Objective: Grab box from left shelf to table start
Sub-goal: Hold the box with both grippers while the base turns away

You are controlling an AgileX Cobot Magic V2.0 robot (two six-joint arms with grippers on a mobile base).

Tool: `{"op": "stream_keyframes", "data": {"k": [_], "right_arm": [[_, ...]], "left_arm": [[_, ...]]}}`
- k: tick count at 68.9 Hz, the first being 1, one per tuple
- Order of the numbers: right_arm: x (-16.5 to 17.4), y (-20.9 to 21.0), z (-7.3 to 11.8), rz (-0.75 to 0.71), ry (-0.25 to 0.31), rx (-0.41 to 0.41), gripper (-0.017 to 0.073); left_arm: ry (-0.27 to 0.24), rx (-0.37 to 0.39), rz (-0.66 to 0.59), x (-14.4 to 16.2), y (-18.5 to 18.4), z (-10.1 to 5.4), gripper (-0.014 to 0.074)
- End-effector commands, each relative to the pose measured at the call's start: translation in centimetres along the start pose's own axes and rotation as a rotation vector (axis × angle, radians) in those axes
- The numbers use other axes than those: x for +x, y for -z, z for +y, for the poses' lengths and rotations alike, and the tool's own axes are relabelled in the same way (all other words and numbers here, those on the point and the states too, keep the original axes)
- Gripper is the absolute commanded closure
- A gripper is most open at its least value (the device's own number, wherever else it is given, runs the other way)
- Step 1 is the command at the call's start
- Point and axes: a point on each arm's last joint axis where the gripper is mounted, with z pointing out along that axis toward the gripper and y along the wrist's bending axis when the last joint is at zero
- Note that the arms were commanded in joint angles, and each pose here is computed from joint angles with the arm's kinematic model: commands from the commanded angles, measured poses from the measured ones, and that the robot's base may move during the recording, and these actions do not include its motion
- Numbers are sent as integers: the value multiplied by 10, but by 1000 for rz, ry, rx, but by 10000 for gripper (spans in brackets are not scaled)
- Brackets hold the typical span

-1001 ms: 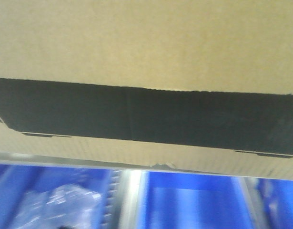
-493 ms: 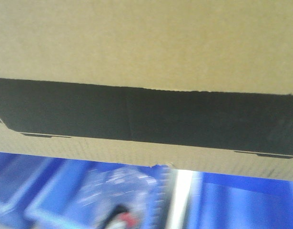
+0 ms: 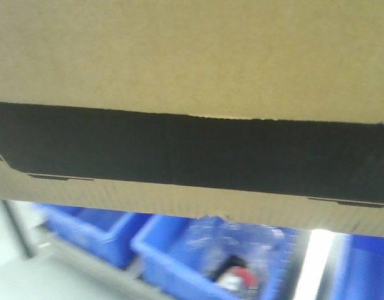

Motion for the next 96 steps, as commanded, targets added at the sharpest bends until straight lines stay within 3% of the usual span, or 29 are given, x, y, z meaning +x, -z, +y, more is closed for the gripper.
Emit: {"op": "stream_keyframes", "data": {"k": [1,96], "right_arm": [[-22,8,4,-178,1,-37,503],[-22,8,4,-178,1,-37,503]], "left_arm": [[89,134,-208,-25,15,-11,697],[89,134,-208,-25,15,-11,697]]}}
